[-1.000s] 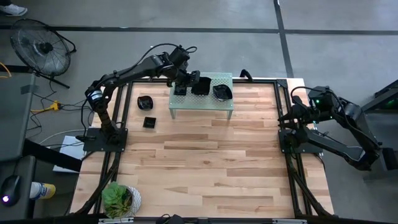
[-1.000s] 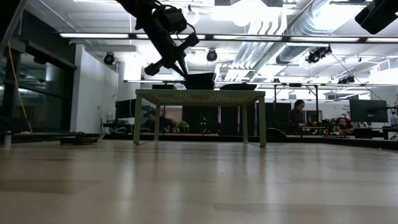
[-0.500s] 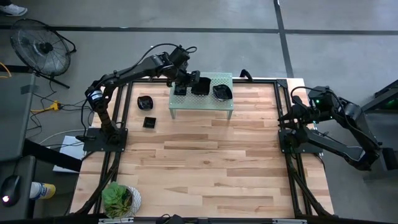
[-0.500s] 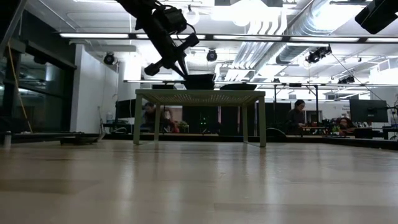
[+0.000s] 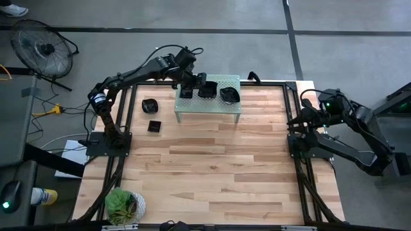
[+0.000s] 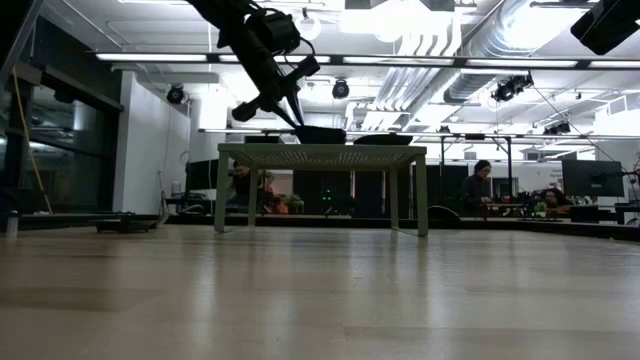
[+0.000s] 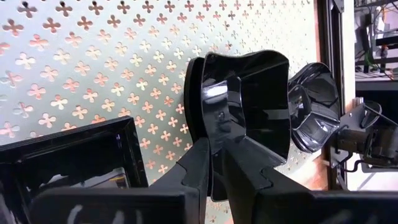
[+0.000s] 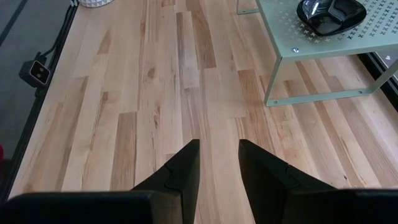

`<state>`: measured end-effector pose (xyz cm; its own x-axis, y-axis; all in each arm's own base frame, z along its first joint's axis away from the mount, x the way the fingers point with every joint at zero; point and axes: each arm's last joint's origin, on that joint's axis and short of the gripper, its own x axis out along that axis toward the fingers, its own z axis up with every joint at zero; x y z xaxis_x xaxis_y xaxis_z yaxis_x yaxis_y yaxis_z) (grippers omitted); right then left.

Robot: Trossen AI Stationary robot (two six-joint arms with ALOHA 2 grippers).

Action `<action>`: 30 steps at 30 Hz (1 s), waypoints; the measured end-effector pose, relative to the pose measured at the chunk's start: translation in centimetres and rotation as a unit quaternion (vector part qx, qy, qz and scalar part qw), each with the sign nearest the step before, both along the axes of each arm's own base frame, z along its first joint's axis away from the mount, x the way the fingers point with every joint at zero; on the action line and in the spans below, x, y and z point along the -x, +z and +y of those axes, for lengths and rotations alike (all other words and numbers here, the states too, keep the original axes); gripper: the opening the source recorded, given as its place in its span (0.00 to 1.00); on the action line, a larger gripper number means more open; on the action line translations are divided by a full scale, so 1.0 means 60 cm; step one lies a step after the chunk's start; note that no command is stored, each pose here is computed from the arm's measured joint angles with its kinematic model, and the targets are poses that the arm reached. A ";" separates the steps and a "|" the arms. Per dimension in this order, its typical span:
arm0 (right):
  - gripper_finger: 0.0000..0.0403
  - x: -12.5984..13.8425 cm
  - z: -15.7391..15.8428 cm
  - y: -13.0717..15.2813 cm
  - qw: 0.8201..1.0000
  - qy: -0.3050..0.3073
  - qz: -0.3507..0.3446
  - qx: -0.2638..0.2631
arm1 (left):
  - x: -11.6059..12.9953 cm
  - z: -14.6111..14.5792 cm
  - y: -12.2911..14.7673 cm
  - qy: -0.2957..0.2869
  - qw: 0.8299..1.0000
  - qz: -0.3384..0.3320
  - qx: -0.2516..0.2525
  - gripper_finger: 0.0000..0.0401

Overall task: Pick & Place Mini shaped plates
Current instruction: Stack the wave square shaped plate on top of the wave square shaped plate on the shelf, then stack the square shaped plate on top of the square shaped plate on the shelf

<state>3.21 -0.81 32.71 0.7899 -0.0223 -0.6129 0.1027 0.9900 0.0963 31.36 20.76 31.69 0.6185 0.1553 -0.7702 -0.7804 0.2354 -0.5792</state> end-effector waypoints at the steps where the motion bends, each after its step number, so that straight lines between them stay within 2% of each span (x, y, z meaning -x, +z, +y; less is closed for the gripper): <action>1: 0.26 0.000 0.000 0.000 1.000 0.000 0.000 0.000 | 0.000 0.000 0.000 0.001 1.000 0.001 -0.002 0.11; 13: 0.26 0.000 0.000 0.000 1.000 0.000 0.000 0.000 | -0.003 0.002 0.003 -0.020 1.000 -0.011 -0.020 0.11; 18: 0.26 0.000 0.000 0.000 1.000 0.000 0.000 0.000 | 0.010 -0.001 0.024 -0.013 0.999 -0.023 -0.032 0.11; 24: 0.26 0.000 0.000 0.000 1.000 0.000 0.000 0.000 | 0.046 -0.020 0.070 -0.008 0.997 -0.033 -0.068 0.11; 30: 0.26 0.000 0.000 0.000 1.000 0.000 0.000 0.000 | 0.097 -0.052 0.100 0.000 0.997 0.016 -0.079 0.10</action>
<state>3.20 -0.81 32.71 0.7897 -0.0222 -0.6130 0.1029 0.9900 0.0967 25.51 17.61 37.69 0.5944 0.2761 -0.7553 -0.7975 0.3227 -0.5097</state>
